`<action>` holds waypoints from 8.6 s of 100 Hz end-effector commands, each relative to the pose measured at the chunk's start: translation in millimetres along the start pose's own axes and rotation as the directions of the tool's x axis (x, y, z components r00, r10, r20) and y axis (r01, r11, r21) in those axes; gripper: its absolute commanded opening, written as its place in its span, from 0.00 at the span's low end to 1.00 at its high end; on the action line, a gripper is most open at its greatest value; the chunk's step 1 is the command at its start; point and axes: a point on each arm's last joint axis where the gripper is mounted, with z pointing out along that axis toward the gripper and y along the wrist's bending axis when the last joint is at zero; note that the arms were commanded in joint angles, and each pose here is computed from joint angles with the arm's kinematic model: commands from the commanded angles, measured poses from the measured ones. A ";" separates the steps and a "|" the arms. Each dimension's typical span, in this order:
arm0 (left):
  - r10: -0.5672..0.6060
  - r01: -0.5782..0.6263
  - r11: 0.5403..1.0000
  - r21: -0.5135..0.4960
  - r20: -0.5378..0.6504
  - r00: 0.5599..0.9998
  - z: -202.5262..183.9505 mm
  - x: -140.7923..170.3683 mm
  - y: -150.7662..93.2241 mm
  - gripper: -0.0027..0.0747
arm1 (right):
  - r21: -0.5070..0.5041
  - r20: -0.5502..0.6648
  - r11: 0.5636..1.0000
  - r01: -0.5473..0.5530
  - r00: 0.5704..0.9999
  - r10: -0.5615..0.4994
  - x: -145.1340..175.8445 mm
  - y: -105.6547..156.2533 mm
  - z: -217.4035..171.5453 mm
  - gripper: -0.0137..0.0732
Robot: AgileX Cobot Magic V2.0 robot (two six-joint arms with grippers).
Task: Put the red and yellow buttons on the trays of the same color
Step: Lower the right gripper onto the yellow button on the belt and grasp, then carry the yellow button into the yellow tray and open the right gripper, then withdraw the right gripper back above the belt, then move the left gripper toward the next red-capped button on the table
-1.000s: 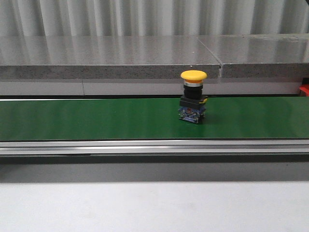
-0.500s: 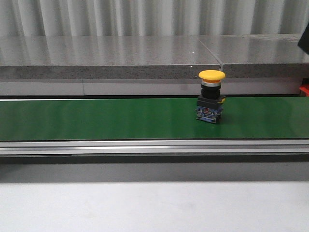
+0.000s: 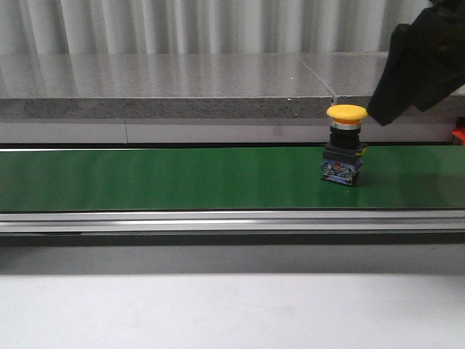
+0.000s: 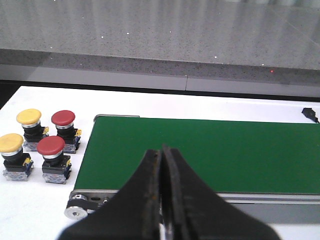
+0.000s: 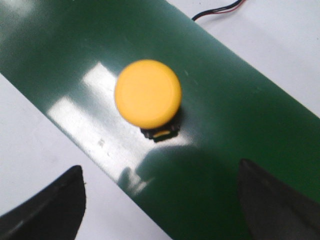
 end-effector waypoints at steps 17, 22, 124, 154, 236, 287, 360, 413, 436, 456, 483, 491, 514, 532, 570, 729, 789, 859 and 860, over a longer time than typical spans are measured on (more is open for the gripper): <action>-0.008 0.007 1.000 0.014 0.099 0.995 -3.0 -14.9 -1.3 0.01 | 0.040 0.110 0.999 0.034 0.993 -0.038 -21.2 6.0 8.6 0.86; -0.008 0.007 1.000 0.014 0.099 0.995 -3.0 -14.9 -1.3 0.01 | 0.043 0.111 0.999 0.033 0.993 -0.038 -22.8 5.2 14.2 0.86; -0.008 0.007 1.000 0.014 0.099 0.995 -3.0 -14.9 -1.3 0.01 | 0.236 0.393 0.809 -0.538 0.814 0.427 21.9 -71.2 -97.1 0.23; -0.008 0.007 1.000 0.014 0.099 0.995 -3.0 -14.9 -1.3 0.01 | 0.365 0.560 0.498 -0.787 0.613 0.557 90.0 -127.2 -152.4 0.23; -0.008 0.007 1.000 0.014 0.099 0.995 -3.0 -14.9 -1.3 0.01 | 0.350 0.589 0.035 -0.936 0.249 0.769 217.1 -213.9 -96.7 0.23; -0.008 0.007 1.000 0.014 0.099 0.995 -3.0 -14.9 -1.3 0.01 | 0.337 0.596 -0.026 -0.941 0.192 0.780 235.2 -219.7 -72.1 0.24; -0.008 0.007 1.000 0.014 0.099 0.995 -3.0 -14.9 -1.3 0.01 | 0.290 0.665 0.015 -0.957 0.213 0.716 204.2 -207.3 -95.4 0.86; -0.008 0.007 1.000 0.014 0.099 0.995 -3.0 -14.9 -1.3 0.01 | 0.309 0.747 0.515 -0.800 0.539 0.389 71.3 -99.1 -152.6 0.84; -0.008 0.007 1.000 0.014 0.099 0.995 -3.0 -14.9 -1.3 0.01 | 0.309 0.700 0.745 -0.592 0.671 0.243 47.0 -32.9 -145.6 0.84; -0.008 0.007 1.000 0.014 0.099 0.995 -3.0 -14.9 -1.3 0.01 | 0.305 0.675 0.810 -0.500 0.714 0.187 69.5 6.6 -136.2 0.83; -0.008 0.007 1.000 0.014 0.099 0.995 -3.0 -14.9 -1.3 0.01 | 0.305 0.692 0.816 -0.492 0.703 0.165 98.0 31.8 -138.3 0.36; -0.008 0.007 1.000 0.014 0.099 0.995 -3.0 -14.9 -1.3 0.01 | 0.304 0.700 0.817 -0.490 0.697 0.157 99.2 34.9 -141.2 0.16; -0.010 0.007 1.000 0.015 0.177 0.984 -4.0 -22.1 -1.3 0.01 | 0.289 0.681 0.828 -0.481 0.711 0.175 100.5 37.3 -139.1 0.08; -0.010 0.007 1.000 0.015 0.207 0.978 -4.6 -24.8 -1.3 0.01 | 0.277 0.661 0.837 -0.472 0.726 0.191 101.7 39.1 -136.9 0.08; -0.010 0.007 1.000 0.015 0.202 0.979 -4.2 -24.0 -1.3 0.03 | 0.277 0.661 0.837 -0.472 0.726 0.191 101.7 39.1 -136.9 0.08; -0.414 0.131 0.824 -0.551 -0.429 0.803 221.2 -50.0 91.6 0.72 | 0.277 0.661 0.837 -0.472 0.726 0.191 101.7 39.1 -136.9 0.08; -0.393 0.109 0.853 -0.511 -0.490 0.778 283.6 -27.1 104.7 0.71 | 0.277 0.661 0.837 -0.472 0.726 0.191 101.7 39.1 -136.9 0.08; -0.399 0.087 0.856 -0.510 -0.543 0.738 320.7 0.7 114.2 0.54 | 0.277 0.661 0.837 -0.472 0.726 0.191 101.7 39.1 -136.9 0.08; -0.399 0.087 0.856 -0.510 -0.543 0.738 320.7 0.7 114.2 0.52 | 0.277 0.661 0.837 -0.472 0.726 0.191 101.7 39.1 -136.9 0.08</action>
